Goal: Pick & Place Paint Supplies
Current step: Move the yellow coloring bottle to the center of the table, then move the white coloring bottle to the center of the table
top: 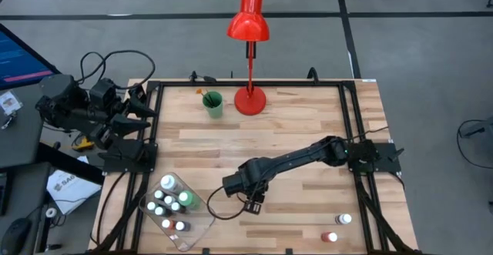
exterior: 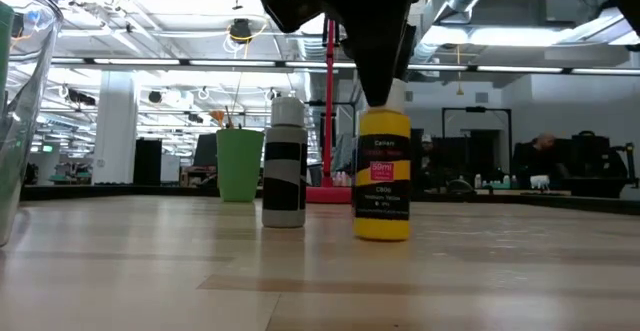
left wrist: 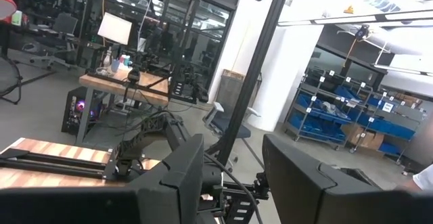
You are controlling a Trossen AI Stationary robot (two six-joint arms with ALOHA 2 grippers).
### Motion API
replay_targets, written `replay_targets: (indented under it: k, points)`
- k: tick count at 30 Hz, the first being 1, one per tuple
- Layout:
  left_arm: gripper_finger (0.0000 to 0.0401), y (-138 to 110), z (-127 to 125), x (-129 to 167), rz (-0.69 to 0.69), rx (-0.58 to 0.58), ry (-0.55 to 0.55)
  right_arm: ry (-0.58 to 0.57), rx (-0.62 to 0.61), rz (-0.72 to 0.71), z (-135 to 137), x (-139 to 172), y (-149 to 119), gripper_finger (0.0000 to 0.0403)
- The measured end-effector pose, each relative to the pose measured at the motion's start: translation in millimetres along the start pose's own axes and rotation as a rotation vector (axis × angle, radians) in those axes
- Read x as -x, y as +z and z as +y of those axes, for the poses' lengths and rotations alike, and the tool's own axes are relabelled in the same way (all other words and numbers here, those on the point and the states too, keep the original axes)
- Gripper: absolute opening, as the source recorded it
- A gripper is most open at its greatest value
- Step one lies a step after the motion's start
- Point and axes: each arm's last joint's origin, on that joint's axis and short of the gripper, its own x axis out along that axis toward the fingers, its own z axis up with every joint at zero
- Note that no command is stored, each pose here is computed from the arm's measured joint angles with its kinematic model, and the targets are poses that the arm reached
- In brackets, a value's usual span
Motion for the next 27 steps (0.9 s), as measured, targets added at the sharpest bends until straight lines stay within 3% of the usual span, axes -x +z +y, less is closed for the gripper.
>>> replay_targets:
  k: [7, 13, 16, 21, 27]
  points:
    - [0.014, 0, 0, 0, 0.0, 0.0, 0.0, 0.052, 0.051, -0.077, 8, 0, 5, 0.0158]
    - [0.014, 0, 0, 0, 0.0, 0.0, 0.0, 0.049, 0.034, -0.073, 0, 4, 8, 0.0219]
    - [0.014, 0, 0, 0, 0.0, -0.022, 0.001, 0.073, 0.028, -0.118, -2, 22, 4, 0.0247]
    - [0.014, 0, 0, 0, 0.0, -0.028, 0.0, 0.044, -0.02, -0.171, -5, 55, -15, 0.026]
    - [0.014, 0, 0, 0, 0.0, -0.027, 0.0, -0.039, -0.115, -0.122, 6, 76, -60, 0.026]
